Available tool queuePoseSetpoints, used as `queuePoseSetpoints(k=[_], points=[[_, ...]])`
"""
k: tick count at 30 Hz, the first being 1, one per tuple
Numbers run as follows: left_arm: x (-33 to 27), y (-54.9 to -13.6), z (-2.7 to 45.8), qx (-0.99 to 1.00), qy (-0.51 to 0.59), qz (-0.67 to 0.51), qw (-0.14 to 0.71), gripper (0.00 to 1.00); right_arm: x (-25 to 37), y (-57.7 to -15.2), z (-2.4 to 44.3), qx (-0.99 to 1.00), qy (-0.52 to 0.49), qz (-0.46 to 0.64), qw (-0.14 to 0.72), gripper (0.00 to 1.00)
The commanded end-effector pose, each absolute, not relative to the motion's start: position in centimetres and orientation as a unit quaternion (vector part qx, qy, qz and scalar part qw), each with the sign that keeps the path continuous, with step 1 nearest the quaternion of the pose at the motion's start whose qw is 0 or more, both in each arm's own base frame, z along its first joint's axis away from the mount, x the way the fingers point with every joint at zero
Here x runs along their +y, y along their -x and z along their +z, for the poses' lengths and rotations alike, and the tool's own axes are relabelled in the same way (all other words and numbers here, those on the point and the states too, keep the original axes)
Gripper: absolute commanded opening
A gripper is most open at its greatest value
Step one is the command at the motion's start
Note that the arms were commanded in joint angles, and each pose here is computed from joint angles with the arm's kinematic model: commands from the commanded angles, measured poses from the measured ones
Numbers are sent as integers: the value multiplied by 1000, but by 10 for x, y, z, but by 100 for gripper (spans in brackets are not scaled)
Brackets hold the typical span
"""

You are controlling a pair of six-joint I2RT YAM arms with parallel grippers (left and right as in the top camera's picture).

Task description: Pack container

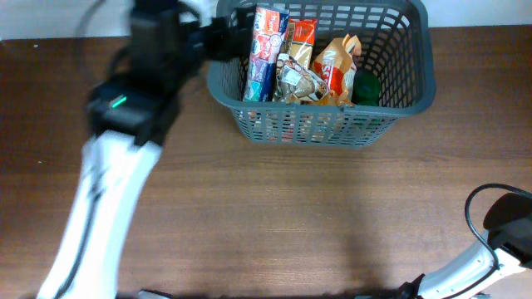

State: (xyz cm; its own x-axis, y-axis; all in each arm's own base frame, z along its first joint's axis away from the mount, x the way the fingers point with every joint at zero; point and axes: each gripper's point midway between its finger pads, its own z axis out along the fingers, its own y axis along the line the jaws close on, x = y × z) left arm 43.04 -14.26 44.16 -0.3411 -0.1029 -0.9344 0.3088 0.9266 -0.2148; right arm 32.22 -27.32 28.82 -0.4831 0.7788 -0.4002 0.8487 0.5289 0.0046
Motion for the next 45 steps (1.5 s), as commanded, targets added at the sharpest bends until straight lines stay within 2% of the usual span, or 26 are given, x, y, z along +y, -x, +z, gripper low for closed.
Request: queuePoseSetpoints(k=[1, 6, 14, 24, 29, 35, 45], points=[[-114, -374, 482, 783, -84, -152, 597, 99, -275, -322, 287, 853, -480, -97, 178, 99], [-80, -305, 477, 812, -58, -112, 570, 99, -275, -322, 287, 853, -480, -97, 178, 99], [-55, -212, 429, 877, -17, -115, 467, 99, -275, -322, 287, 853, -480, -97, 178, 99], [-38, -140, 394, 892, 24, -129, 432, 99, -275, -322, 287, 853, -480, -97, 178, 99], [-34, -102, 360, 890, 47, -159, 424, 99, -275, -322, 287, 853, -480, -97, 178, 99], [-28, -72, 319, 880, 99, -194, 421, 99, -275, -322, 287, 853, -480, -97, 178, 99], [-32, -71, 290, 891, 105, -199, 395, 99, -275, -322, 287, 853, -480, -97, 178, 99]])
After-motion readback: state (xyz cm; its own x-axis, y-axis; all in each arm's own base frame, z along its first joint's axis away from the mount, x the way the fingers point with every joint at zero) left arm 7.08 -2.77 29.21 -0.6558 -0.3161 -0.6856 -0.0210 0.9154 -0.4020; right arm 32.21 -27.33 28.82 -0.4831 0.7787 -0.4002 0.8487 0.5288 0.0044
